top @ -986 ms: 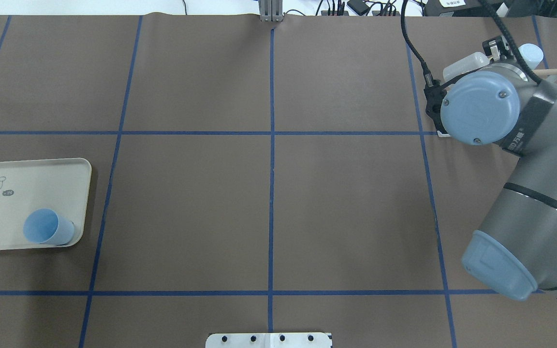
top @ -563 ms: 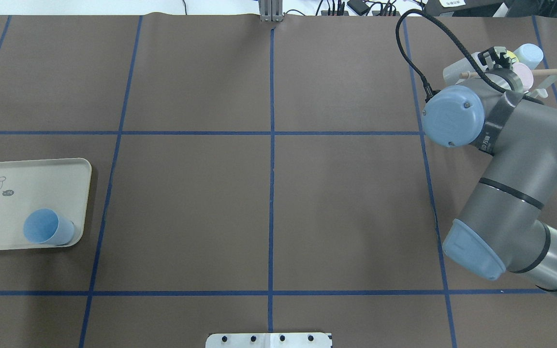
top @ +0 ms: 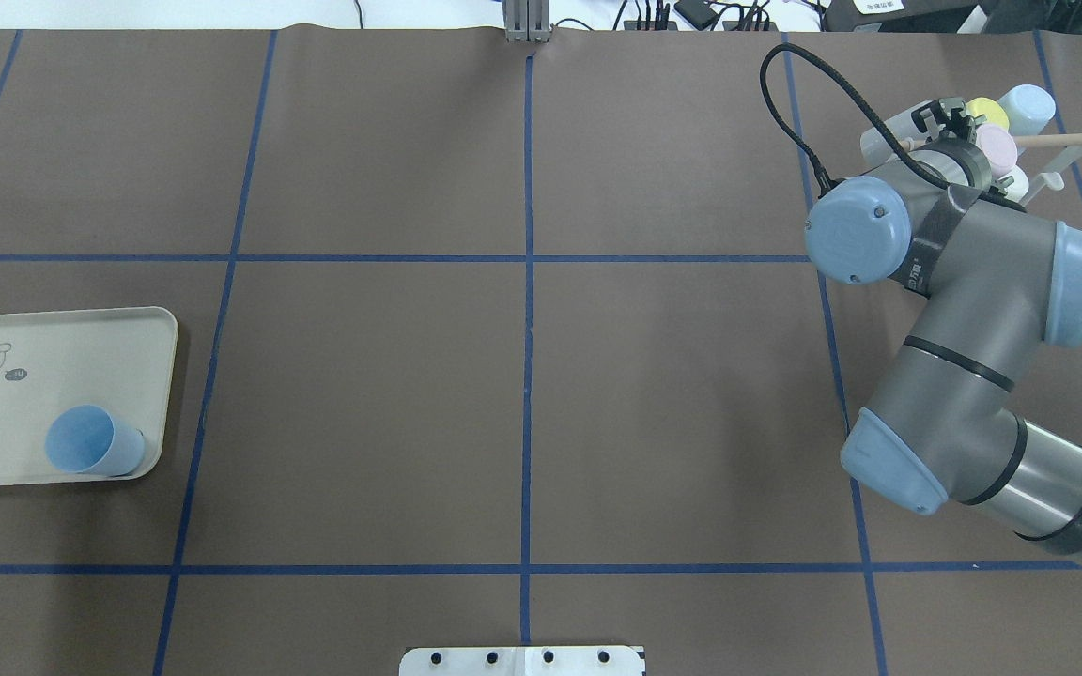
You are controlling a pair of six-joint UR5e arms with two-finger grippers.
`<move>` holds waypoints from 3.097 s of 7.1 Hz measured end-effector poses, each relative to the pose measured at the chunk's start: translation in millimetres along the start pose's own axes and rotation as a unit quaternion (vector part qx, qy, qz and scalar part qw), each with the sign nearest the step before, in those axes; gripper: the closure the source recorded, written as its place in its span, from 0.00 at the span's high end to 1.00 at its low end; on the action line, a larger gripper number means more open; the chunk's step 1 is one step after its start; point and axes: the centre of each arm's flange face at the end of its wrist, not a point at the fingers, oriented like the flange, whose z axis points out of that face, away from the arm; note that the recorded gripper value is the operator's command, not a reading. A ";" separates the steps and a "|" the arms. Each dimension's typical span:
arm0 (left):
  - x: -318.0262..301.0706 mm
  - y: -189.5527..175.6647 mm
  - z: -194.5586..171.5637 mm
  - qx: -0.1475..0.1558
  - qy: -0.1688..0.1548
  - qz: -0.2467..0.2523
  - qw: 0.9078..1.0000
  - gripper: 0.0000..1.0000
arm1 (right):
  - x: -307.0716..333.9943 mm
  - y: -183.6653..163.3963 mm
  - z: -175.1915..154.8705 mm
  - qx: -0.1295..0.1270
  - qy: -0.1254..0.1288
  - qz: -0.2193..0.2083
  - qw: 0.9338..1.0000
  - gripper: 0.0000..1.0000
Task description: Transfer IKEA cup to right arm and place on rack
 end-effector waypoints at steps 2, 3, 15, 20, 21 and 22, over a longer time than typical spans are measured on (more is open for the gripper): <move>0.1 -0.2 -0.2 0.001 0.000 0.000 1.000 1.00 | -1.3 -4.3 7.0 -0.006 -0.003 -0.004 1.000 0.06; 0.1 -0.3 -0.4 0.001 0.000 0.000 1.000 1.00 | -2.7 -7.7 11.6 -0.009 -0.006 -0.007 1.000 0.15; 0.7 -1.8 -0.5 0.004 -0.002 -0.018 1.000 1.00 | 23.9 -15.9 -34.4 0.097 0.021 0.054 0.994 0.98; 26.0 -13.1 13.9 0.023 0.011 -0.129 0.991 1.00 | 24.2 -36.3 -132.0 0.352 -0.060 0.297 0.886 0.99; 44.8 -20.5 28.5 0.024 0.014 -0.150 0.988 1.00 | 19.3 -48.0 -154.8 0.395 -0.077 0.353 0.845 0.99; 69.1 -27.9 42.3 0.022 0.025 -0.170 0.985 1.00 | 11.8 -60.7 -181.3 0.439 -0.101 0.411 0.792 0.99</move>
